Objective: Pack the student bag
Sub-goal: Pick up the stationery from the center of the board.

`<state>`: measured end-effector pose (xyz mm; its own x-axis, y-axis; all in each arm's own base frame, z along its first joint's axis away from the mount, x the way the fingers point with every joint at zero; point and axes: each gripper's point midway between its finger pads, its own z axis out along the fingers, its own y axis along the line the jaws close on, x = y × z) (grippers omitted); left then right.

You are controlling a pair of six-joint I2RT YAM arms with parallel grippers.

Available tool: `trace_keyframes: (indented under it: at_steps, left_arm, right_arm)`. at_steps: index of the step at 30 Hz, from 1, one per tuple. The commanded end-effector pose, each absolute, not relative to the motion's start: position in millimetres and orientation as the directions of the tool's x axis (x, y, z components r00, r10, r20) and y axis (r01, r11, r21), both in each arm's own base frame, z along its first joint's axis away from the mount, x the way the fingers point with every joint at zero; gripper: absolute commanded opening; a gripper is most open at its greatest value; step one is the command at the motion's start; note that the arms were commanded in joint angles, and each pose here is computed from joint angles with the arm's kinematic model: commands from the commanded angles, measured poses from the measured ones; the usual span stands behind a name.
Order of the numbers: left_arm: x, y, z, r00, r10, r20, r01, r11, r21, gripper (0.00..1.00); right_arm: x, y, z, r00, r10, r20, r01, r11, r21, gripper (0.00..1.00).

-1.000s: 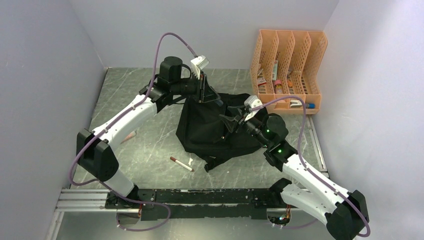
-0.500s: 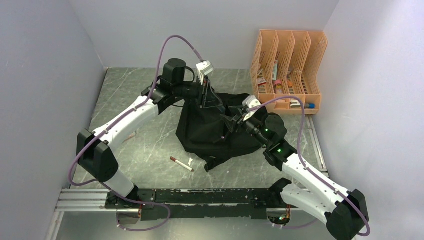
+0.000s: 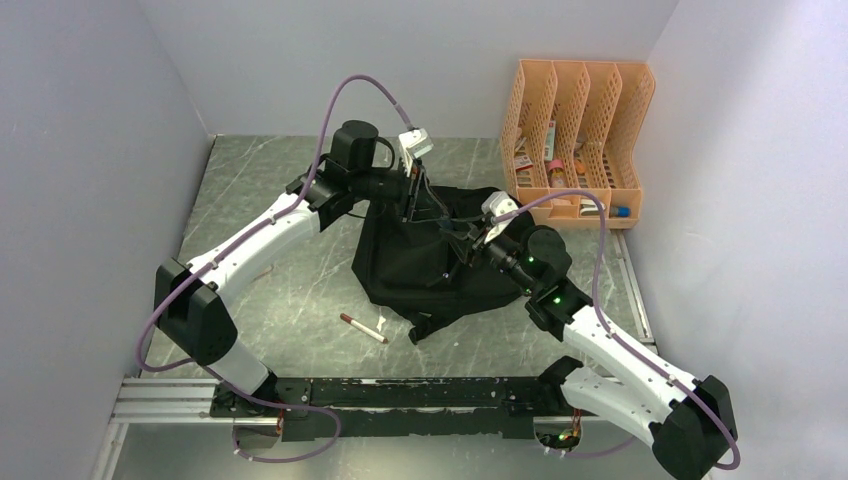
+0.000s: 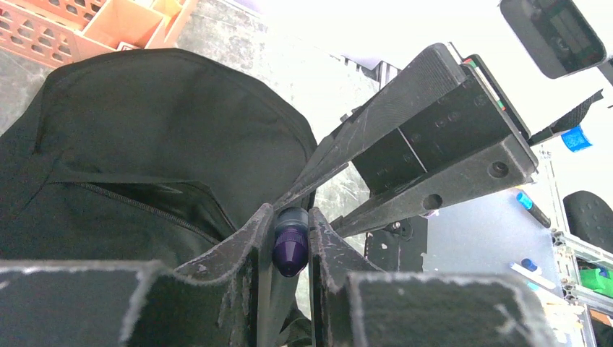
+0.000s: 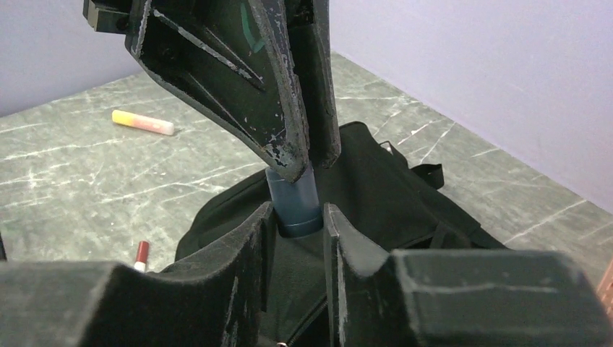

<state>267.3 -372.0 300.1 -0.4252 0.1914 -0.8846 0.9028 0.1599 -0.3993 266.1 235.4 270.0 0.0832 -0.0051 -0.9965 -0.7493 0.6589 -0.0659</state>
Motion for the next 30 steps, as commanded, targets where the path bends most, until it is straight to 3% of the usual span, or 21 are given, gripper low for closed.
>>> trace_keyframes:
  at_steps: [1, 5, 9, 15, 18, 20, 25, 30]
  left_arm:
    - [252, -378, 315, -0.394, 0.196, -0.898, 0.919, 0.086, -0.384, 0.09]
    - [248, -378, 315, -0.391, 0.196, -0.899, 0.920, 0.079, -0.383, 0.14]
    - [249, -378, 316, -0.392, 0.189, -0.900, 0.920, 0.089, -0.382, 0.27]
    - [263, -378, 324, -0.391, 0.129, -0.911, 0.915, 0.164, -0.370, 0.66]
    - [277, -378, 328, -0.400, 0.089, -0.912, 0.898, 0.235, -0.371, 0.90]
    - [285, -377, 332, -0.400, 0.060, -0.915, 0.886, 0.283, -0.369, 0.96]
    - [305, -365, 335, -0.388, -0.006, -0.922, 0.834, 0.423, -0.354, 0.97]
    - [324, -357, 305, -0.423, 0.068, -0.904, 0.751, 0.584, -0.308, 0.97]
  right_arm:
    - [264, 239, 290, 0.106, 0.035, -0.994, -0.758, 0.650, -0.058, 0.29]
    - [262, 238, 291, 0.101, 0.046, -0.994, -0.761, 0.648, -0.047, 0.17]
    - [260, 238, 292, 0.095, 0.057, -0.994, -0.760, 0.648, -0.036, 0.07]
    - [264, 234, 289, 0.081, 0.056, -0.995, -0.740, 0.672, -0.023, 0.04]
    - [270, 227, 280, 0.011, 0.084, -0.996, -0.695, 0.717, 0.053, 0.01]
    - [277, 216, 271, -0.041, 0.100, -0.994, -0.632, 0.768, 0.103, 0.00]
    - [291, 182, 258, -0.112, 0.197, -0.974, -0.420, 0.879, 0.226, 0.00]
    - [301, 147, 256, -0.140, 0.303, -0.943, -0.181, 0.928, 0.325, 0.00]
